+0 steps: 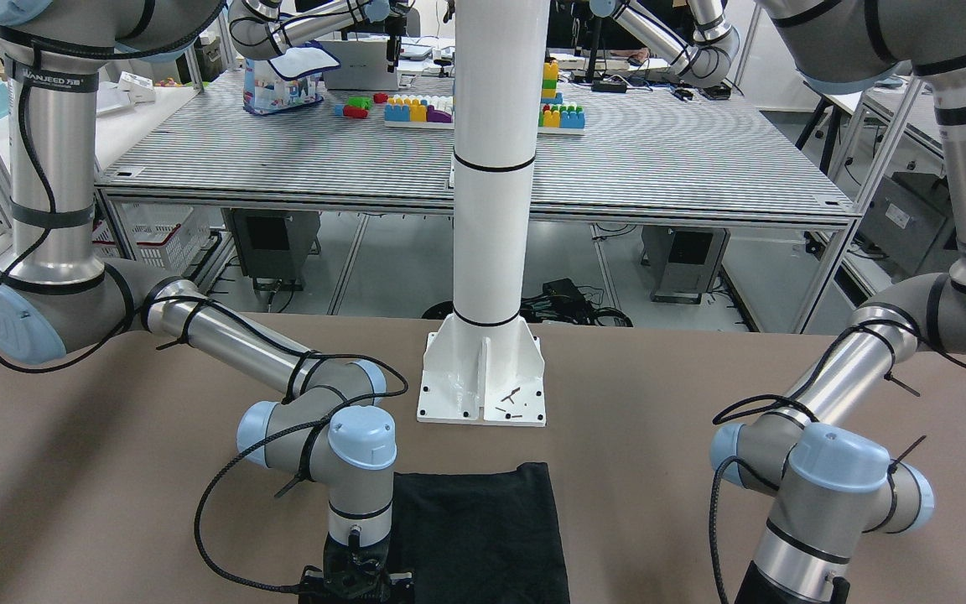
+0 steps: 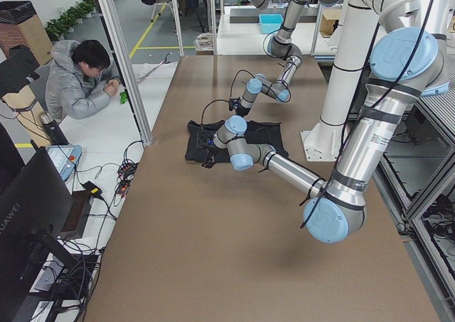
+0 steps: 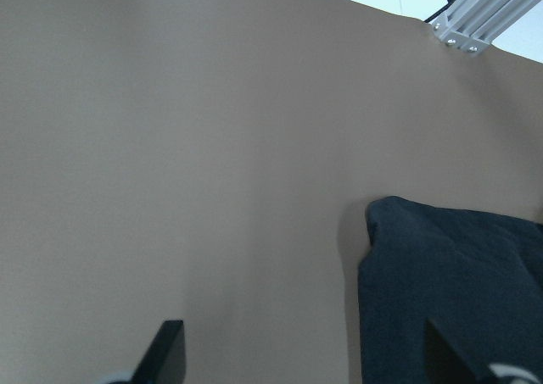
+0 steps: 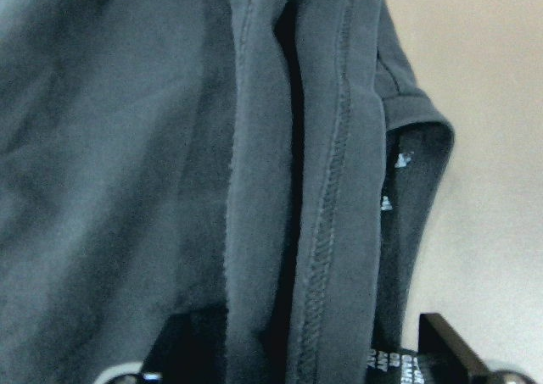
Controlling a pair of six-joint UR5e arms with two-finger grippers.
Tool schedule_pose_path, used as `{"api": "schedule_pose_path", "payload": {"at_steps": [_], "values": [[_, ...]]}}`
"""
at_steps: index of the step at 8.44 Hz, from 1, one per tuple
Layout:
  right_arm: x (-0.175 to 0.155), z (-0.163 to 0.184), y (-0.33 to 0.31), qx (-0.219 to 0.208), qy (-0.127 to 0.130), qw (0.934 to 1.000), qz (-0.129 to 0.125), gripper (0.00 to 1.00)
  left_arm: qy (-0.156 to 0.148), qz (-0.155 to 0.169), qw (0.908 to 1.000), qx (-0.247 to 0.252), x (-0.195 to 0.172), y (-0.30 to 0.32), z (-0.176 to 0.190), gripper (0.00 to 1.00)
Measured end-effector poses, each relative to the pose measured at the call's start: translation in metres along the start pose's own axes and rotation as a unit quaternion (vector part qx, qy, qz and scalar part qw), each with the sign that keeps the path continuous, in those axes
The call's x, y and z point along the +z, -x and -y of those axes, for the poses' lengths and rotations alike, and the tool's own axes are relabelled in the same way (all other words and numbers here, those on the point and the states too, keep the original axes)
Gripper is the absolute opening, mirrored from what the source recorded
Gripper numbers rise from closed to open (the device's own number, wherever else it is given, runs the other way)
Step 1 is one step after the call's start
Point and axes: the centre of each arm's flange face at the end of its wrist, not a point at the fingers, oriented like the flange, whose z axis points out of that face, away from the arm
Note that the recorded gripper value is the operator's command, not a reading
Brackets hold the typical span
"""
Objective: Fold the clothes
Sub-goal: 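Release the shirt and withdraw both grippers from the folded bundle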
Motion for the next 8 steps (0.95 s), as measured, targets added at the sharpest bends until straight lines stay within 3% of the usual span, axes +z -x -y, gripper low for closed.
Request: {"api": "schedule_pose_path", "payload": {"at_steps": [3, 6, 8], "values": [[0.009, 0.018, -0.03, -0.017, -0.006, 0.9997, -0.019, 0.94, -0.002, -0.001, 1.0, -0.001, -0.001, -0.001, 0.0, 1.0], [0.019, 0.055, -0.115, -0.071, -0.013, 0.9963, -0.048, 0.94, -0.005, -0.002, 1.0, -0.005, -0.003, -0.001, 0.0, 1.0], [0.005, 0.078, -0.15, -0.081, 0.003, 0.9962, -0.031, 0.94, -0.007, -0.003, 1.0, -0.006, -0.005, -0.002, 0.0, 1.0]]}}
